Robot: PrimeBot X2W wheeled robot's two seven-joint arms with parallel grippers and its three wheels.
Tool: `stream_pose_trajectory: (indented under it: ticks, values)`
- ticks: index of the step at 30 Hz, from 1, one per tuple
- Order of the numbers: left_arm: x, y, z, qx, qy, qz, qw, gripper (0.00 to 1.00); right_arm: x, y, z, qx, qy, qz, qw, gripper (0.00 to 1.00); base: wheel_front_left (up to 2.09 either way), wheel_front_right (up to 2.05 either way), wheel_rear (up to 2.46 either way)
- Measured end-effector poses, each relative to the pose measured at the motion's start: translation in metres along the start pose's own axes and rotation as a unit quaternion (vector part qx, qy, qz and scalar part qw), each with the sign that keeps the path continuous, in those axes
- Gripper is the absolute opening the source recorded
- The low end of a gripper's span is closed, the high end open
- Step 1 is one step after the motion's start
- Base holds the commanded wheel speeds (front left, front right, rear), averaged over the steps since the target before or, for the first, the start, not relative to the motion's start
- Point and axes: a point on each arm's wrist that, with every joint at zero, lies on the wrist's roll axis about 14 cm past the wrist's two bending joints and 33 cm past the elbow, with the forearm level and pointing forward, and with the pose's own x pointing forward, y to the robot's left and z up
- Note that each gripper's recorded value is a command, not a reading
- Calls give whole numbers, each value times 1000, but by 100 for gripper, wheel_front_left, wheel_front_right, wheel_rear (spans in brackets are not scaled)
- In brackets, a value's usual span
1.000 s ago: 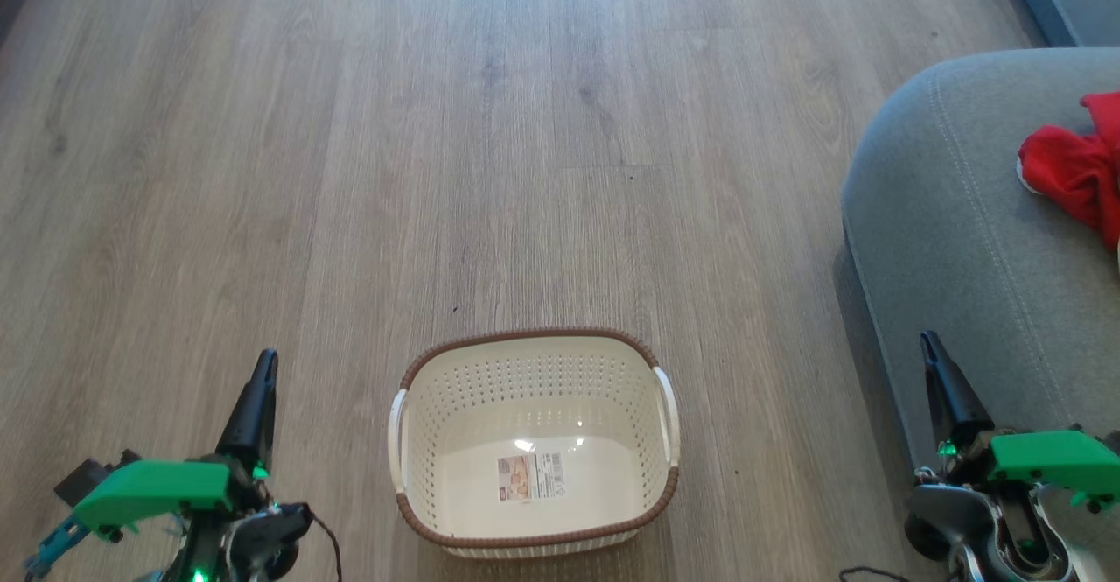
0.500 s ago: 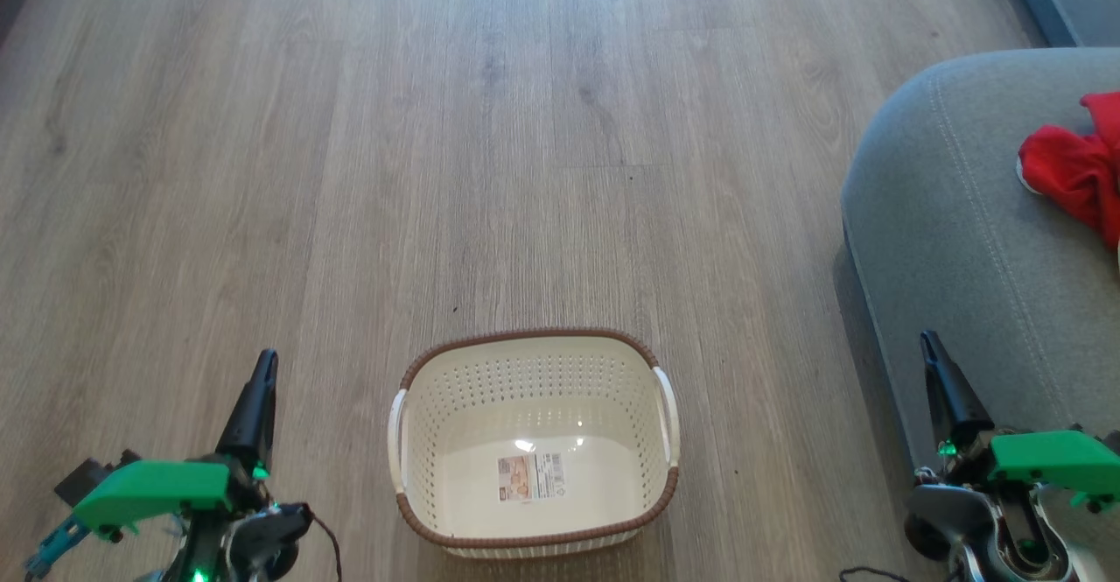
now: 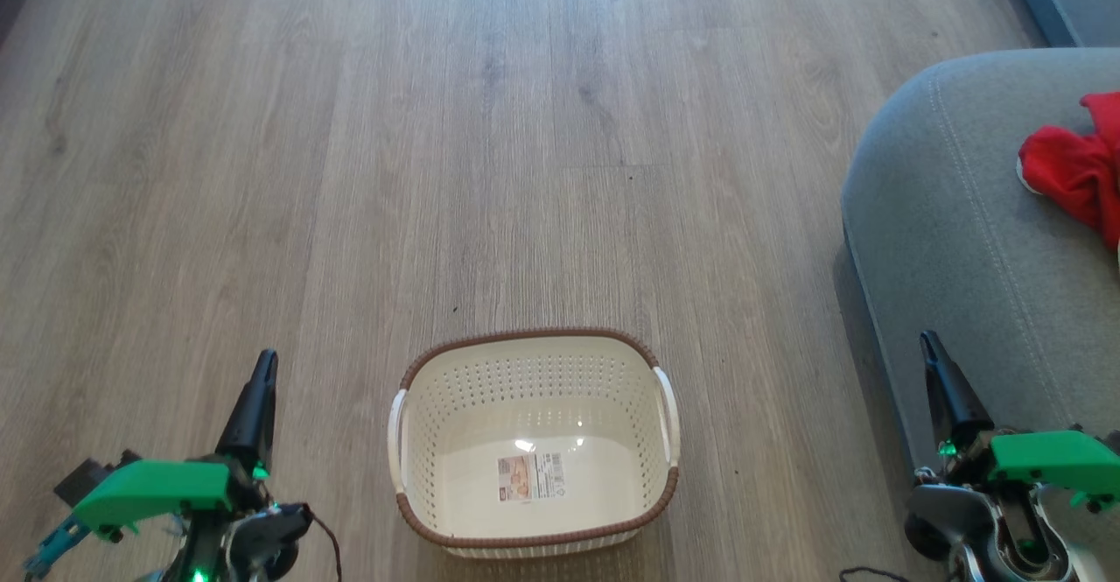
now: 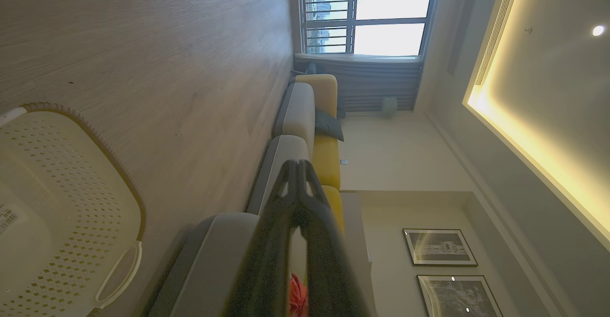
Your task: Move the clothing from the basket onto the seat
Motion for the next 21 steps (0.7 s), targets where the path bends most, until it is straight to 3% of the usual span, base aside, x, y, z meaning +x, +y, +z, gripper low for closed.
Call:
stream_pose_trajectory:
  ticks: [21]
  values:
    - [0, 0, 0, 0, 0, 0, 1000, 0, 0, 0, 0, 0, 0, 0, 1000, 0, 0, 0, 0]
